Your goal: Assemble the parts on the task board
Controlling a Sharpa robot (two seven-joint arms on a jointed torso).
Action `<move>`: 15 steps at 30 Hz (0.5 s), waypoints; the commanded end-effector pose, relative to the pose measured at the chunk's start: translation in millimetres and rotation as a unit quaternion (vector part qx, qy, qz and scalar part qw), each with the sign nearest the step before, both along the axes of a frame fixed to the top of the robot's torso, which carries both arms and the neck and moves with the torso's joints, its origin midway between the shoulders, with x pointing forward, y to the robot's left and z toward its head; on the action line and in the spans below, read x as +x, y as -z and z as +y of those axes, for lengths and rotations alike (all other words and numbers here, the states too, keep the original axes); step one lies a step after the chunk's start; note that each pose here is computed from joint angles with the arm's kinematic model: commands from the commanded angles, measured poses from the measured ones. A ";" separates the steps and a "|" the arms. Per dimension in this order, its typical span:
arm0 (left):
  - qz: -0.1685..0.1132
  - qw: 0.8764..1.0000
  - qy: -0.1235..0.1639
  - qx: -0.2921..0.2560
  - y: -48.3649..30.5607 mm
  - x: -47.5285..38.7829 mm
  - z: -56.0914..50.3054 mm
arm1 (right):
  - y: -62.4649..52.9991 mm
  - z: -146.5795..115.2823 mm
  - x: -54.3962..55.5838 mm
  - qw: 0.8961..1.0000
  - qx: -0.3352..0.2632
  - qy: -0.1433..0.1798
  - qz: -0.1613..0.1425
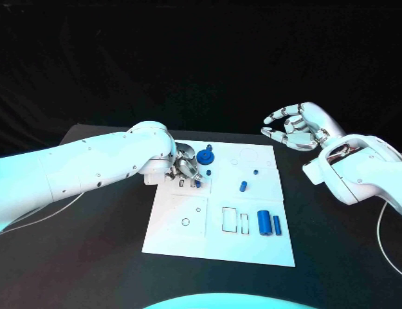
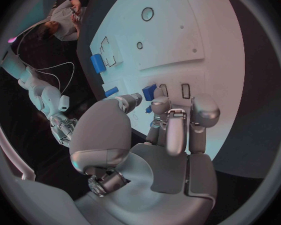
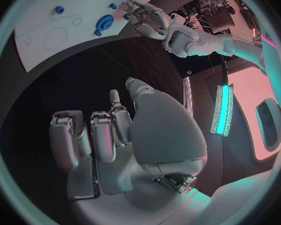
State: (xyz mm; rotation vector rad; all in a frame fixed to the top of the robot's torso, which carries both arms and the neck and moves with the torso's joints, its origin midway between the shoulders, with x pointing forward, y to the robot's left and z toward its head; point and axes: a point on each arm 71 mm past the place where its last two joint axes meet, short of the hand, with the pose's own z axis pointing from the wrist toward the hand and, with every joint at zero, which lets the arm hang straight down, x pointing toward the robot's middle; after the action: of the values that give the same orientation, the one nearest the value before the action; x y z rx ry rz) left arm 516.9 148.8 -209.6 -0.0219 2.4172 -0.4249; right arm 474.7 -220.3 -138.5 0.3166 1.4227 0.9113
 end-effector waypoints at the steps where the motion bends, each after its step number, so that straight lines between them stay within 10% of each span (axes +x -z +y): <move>1: 0.007 1.000 0.004 0.000 1.2 -1.5 -1.7 | 0.0 0.7 -0.3 1.000 -0.001 -0.002 -0.004; 15: 0.011 1.000 0.006 0.001 2.7 -1.9 -3.0 | 0.4 1.3 -0.5 1.000 0.002 -0.003 -0.006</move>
State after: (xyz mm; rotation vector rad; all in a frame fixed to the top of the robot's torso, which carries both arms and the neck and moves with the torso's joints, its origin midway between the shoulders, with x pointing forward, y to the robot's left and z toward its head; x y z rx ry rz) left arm 516.2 148.1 -211.6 -0.0215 2.4224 -0.4242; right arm 474.5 -219.8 -139.3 0.3186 1.4196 0.9130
